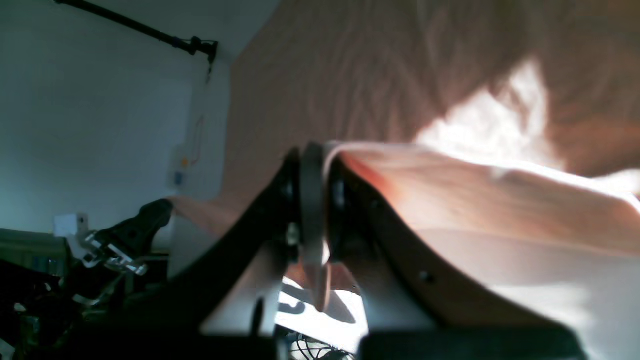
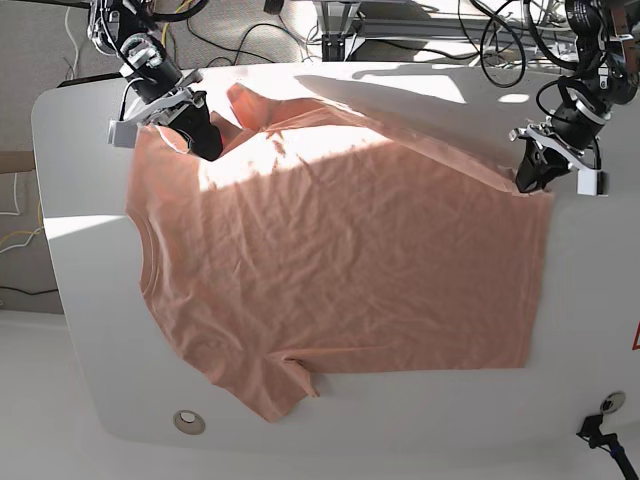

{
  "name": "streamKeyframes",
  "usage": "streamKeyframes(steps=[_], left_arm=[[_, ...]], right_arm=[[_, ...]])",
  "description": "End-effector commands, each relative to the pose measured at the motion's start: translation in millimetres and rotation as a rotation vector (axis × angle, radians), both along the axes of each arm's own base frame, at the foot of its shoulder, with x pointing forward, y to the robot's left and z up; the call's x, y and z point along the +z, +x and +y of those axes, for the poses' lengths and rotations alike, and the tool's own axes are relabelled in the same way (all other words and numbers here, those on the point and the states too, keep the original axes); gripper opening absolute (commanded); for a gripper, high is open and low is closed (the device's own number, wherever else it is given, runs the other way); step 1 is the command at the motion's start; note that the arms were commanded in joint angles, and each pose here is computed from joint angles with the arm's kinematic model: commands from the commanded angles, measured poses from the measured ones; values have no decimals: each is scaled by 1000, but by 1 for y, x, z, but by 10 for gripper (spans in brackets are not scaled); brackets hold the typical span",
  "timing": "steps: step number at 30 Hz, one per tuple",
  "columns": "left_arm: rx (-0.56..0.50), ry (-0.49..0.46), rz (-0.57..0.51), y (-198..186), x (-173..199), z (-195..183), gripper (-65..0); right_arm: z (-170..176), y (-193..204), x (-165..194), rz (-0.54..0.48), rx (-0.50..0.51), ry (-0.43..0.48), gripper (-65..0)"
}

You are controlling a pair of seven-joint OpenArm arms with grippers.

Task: Fold the T-shirt properly
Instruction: 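Lift the shoulders and fold the collar half over toward the hem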

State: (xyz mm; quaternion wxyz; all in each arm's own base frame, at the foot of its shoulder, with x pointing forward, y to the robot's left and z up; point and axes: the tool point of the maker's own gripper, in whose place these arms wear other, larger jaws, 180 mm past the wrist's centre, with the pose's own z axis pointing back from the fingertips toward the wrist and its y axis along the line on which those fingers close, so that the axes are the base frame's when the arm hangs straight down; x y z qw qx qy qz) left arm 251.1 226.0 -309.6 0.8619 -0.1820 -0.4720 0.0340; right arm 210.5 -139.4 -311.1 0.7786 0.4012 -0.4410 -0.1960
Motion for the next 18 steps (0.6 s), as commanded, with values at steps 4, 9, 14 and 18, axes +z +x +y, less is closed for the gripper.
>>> streamKeyframes(steps=[4,9,14,18], left_arm=[[18,-15,-95,28,21,9,-650],[80,-49,-67,44,4,28,-650],[124,-97,-47,68,-11,40,-650],[125,-122,-32,82,-18,39,-650]], right_arm=[[-2,29,26,-117,-6,13,-650],[-4,61,14,-98,31,29,-650],[-16,97,-4,-77,-9,74,-650],[-26,117,-8,-73,-20,76,-650]])
